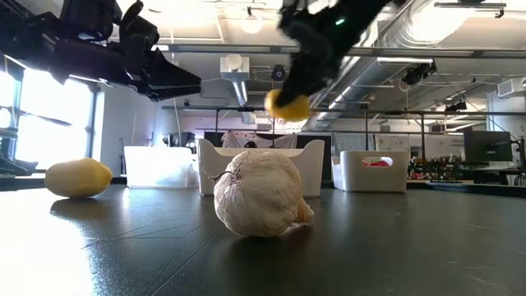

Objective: Sort produce into baskets
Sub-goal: Put the yellow lemon into the white bin

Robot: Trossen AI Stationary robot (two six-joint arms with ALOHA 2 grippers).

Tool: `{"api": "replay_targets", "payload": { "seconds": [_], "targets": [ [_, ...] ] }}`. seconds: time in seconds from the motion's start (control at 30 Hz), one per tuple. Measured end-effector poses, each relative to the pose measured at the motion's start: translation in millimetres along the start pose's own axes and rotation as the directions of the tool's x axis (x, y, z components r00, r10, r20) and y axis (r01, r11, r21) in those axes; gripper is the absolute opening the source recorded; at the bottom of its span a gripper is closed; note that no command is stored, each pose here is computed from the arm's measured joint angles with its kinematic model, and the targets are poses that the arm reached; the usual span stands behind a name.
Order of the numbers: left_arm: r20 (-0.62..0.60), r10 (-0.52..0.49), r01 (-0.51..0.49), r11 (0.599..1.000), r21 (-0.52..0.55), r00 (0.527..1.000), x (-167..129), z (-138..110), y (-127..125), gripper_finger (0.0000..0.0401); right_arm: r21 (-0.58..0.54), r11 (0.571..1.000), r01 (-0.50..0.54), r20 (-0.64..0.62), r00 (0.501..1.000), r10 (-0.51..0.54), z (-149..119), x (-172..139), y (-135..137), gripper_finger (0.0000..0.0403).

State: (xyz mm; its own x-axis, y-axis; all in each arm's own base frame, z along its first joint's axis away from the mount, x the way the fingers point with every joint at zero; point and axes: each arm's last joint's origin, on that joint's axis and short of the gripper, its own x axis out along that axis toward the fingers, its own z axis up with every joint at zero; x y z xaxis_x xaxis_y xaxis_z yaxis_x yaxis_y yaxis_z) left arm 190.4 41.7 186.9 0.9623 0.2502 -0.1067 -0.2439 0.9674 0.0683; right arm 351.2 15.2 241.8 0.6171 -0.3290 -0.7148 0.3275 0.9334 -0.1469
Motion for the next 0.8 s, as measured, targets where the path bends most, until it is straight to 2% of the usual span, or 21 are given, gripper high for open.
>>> {"api": "replay_targets", "payload": {
  "seconds": [0.17,0.37,0.67,0.8],
  "targets": [
    [0.000,0.000,0.000,1.000,0.000,1.000,0,0,0,0.0233,-0.062,0.996,-0.058,-0.036,0.998,0.056,18,40,-6,0.0140],
    [-0.003,0.000,0.000,1.000,0.000,1.000,0,0,0,0.0233,-0.048,0.991,-0.122,-0.064,0.991,0.119,25,78,-16,0.0140],
    [-0.007,0.000,0.000,1.000,0.000,1.000,0,-1,0,0.0233,-0.044,0.991,-0.125,-0.134,0.984,0.118,13,108,-25,0.0143],
    [-0.007,0.000,0.000,1.000,0.000,1.000,0,-1,0,0.0233,-0.103,0.988,-0.115,-0.155,0.983,0.098,8,114,-23,0.0170]
  ]
}}
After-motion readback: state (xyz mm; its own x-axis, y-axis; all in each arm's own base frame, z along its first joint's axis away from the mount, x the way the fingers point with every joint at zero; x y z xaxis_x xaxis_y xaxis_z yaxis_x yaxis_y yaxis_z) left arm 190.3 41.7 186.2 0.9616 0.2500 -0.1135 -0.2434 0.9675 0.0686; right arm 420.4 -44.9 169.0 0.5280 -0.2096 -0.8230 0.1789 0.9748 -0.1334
